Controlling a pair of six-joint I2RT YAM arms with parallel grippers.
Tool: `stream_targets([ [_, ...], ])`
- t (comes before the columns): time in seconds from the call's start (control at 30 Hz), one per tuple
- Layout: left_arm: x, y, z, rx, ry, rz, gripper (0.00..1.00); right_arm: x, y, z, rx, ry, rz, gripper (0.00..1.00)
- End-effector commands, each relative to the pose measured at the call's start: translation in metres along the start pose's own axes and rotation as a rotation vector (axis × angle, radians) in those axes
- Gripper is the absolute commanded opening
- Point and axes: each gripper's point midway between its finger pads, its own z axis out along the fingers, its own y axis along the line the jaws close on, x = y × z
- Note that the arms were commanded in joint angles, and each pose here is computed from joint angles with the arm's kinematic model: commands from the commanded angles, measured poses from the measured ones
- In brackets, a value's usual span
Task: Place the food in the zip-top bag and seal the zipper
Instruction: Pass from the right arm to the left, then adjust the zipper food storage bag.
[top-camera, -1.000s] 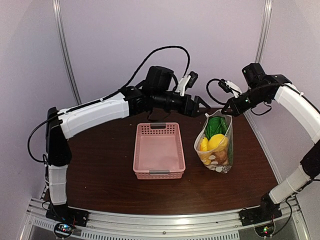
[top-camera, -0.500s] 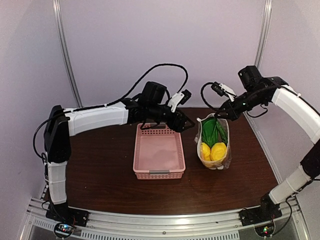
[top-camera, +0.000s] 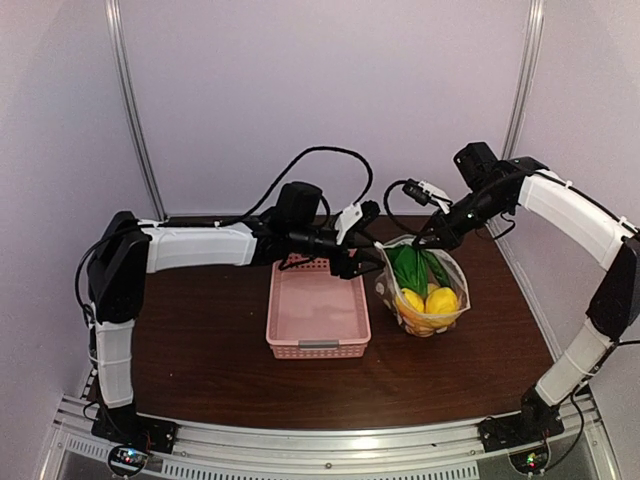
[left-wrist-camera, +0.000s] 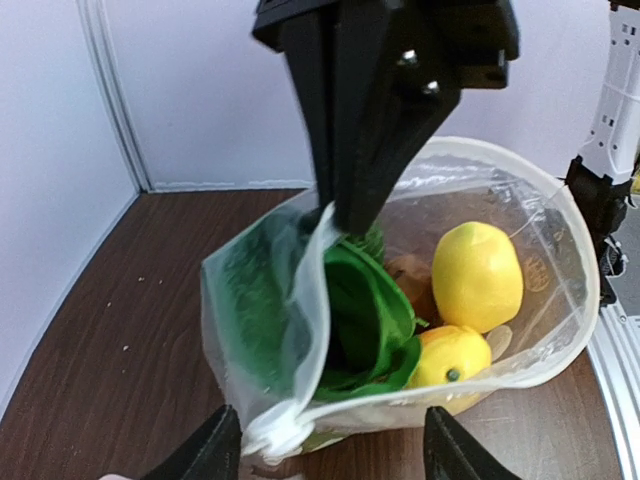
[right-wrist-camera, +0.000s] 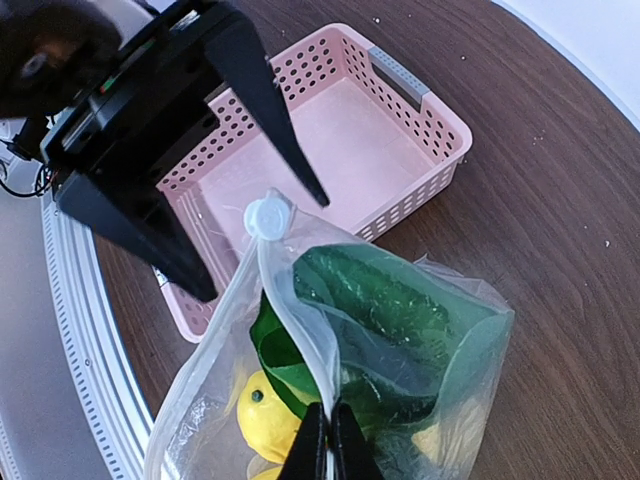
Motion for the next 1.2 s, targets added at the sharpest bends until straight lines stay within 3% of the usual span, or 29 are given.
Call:
stream_targets([
  [0.0,-0.022,-0.023,0.011,0.064,-0.093,0.123,0.60,-0.007,0.009,-0.004,-0.019,-0.014,-0.038,0.04],
  [0.17,-0.023,-0.016,0.016,0.039,-0.106,0.130,0.46,-0.005,0.013,-0.003,-0.026,-0.003,-0.046,0.06],
  [0.37,-0.025,-0.015,0.017,0.032,-0.118,0.148,0.30,0.005,0.027,-0.006,-0.056,0.045,-0.076,0.18],
  [0.5,-0.018,-0.018,0.017,0.046,-0.082,0.143,0.25,0.015,0.021,-0.031,0.072,0.082,-0.115,0.43],
  [0.67,-0.022,-0.016,0.011,0.025,-0.089,0.103,0.22,0.057,0.007,-0.050,0.256,0.187,-0.097,0.60],
  [0.87,-0.020,-0.016,0.012,0.028,-0.080,0.057,0.22,0.107,0.008,-0.048,0.301,0.287,-0.043,0.61],
  [1.03,-0.016,-0.018,0.007,0.024,-0.054,0.067,0.23,0.111,-0.001,-0.059,0.383,0.270,-0.002,0.48],
  [1.17,-0.021,-0.019,0.002,0.021,-0.057,0.083,0.23,0.110,-0.013,-0.064,0.421,0.262,0.032,0.44],
])
